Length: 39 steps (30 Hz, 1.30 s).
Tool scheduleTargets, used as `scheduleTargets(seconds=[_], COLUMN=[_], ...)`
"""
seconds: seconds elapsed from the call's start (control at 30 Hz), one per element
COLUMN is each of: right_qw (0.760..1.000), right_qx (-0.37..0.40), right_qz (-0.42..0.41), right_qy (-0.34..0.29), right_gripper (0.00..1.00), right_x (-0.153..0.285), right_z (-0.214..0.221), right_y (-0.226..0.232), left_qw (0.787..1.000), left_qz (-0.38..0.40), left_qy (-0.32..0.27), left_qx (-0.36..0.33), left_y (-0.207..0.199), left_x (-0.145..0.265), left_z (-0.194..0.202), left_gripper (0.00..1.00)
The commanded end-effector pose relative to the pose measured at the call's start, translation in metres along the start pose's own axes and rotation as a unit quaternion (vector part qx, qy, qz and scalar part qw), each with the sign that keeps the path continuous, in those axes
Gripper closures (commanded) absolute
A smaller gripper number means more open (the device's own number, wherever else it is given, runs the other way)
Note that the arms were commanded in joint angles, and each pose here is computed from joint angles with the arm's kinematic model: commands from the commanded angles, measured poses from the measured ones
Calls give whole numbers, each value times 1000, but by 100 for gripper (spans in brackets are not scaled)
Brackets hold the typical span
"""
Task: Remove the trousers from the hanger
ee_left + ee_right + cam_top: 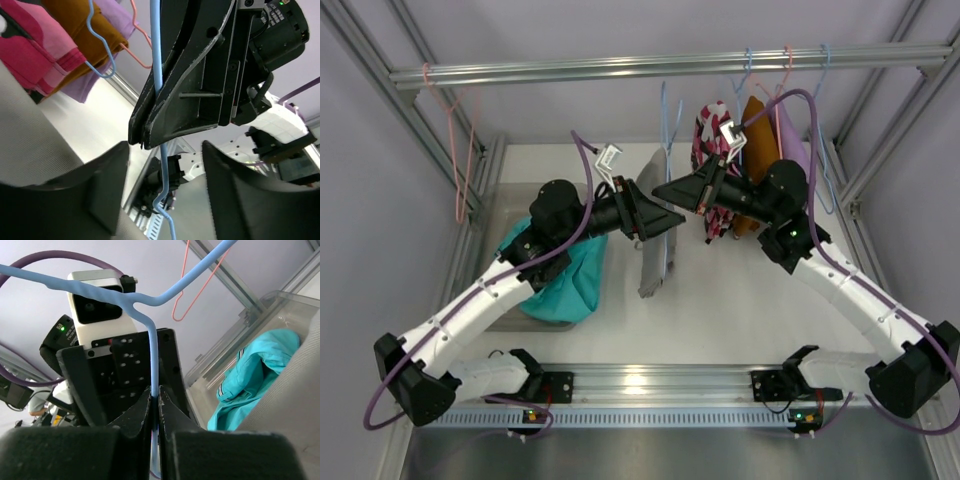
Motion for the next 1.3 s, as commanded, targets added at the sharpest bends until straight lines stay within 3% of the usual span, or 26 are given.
scheduleTargets(seconds=[0.0,0.13,0.17,0.27,0.33,0.57,0.67,0.9,1.27], right_qw=[997,995,995,994,993,990,989,989,989], right_qx=[42,58,59,65,67,77,80,82,79], right_qz=[-58,-64,-63,-68,-71,-86,-88,-85,-86], right_qy=[-36,-55,-55,-58,-59,-81,-87,-92,-89], right_gripper=[100,100,100,100,100,100,100,100,100], right_x=[-1,13,15,20,22,24,24,19,14], right_z=[-20,-33,-33,-35,-35,-44,-48,-54,-58], right_y=[41,58,59,67,70,88,93,96,96], left_qw=[997,985,980,957,945,917,911,895,874], left_qz=[-13,-101,-110,-140,-136,-23,1,50,40], left_qy=[-44,-64,-77,-87,-54,57,78,66,46], left_qx=[-62,-125,-146,-237,-292,-394,-405,-438,-481], left_y=[-9,10,7,11,16,21,31,28,19], left_x=[11,39,53,87,99,134,132,101,59], left_z=[-17,-36,-40,-45,-31,45,60,59,65], left_gripper=[29,10,1,1,1,1,1,1,1])
Point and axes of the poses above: each gripper's point midway between its finger pads, its own x axis back along the fingers, its own y axis along the line the jaws close on, z = x × y, the point moved 8 cm from there along x, back along the fingers, and after that the axes turned 9 degrees about -x, right-handed, at the moved point
